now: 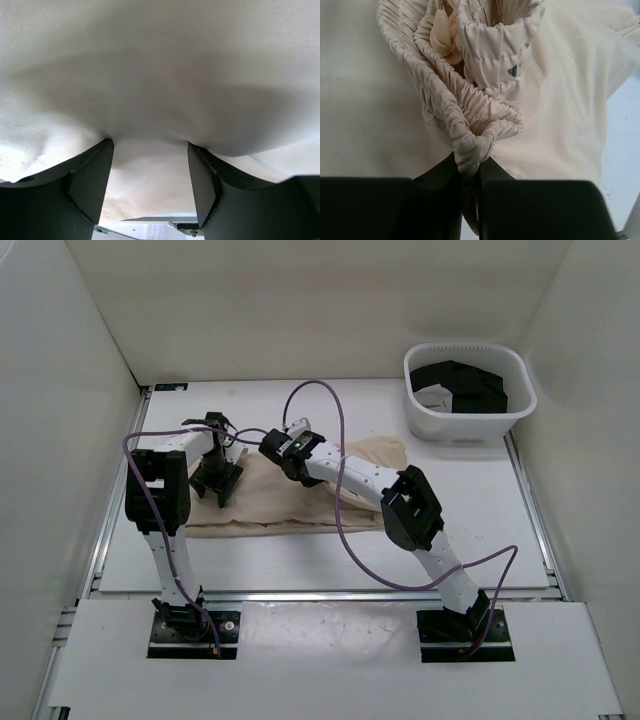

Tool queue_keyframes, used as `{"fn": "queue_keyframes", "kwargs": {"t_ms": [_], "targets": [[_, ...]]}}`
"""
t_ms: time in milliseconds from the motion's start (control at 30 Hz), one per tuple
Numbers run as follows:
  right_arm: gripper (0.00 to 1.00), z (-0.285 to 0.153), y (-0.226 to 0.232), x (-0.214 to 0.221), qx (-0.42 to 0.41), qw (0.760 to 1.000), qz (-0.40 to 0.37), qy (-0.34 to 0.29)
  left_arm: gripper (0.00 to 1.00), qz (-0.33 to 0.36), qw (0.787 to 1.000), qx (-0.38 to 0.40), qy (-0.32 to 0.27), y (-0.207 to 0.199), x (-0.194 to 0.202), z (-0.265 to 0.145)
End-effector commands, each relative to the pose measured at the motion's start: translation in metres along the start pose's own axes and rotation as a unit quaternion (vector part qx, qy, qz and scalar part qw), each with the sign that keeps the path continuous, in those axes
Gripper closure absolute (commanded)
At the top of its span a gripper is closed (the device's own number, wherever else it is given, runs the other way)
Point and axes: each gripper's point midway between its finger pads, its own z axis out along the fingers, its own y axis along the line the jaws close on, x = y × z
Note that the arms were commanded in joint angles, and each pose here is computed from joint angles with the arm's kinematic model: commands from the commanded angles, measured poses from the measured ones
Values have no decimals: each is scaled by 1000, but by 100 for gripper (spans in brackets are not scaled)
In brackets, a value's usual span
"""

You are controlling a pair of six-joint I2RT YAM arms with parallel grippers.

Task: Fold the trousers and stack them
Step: Fold the trousers

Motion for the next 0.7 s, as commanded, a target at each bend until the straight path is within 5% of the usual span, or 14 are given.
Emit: {"fn": "queue_keyframes", "kwargs": {"t_ms": [0,167,200,333,367,600,667], "targets": [[100,-14,-25,-19,4,994,103,-23,28,-9,1000,-11,14,4,-1,31],[97,-16,16,3,-79,995,63,-14,28,-19,1000,-18,10,8,-8,28],[90,-21,28,6,-108,993,36,-10,28,-19,1000,-20,5,9,-11,26],[34,-62,42,-8,-166,985,-16,-50,28,-21,999,-34,2,16,-14,16],[30,-75,45,-10,-184,981,-23,-64,28,-22,999,-42,-2,20,-16,10],[26,-149,-13,-17,-251,955,72,-139,27,-26,995,-98,-26,45,-27,-27],[30,-130,-30,-1,-230,960,101,-124,27,-31,989,-139,-45,59,-34,-55]]}}
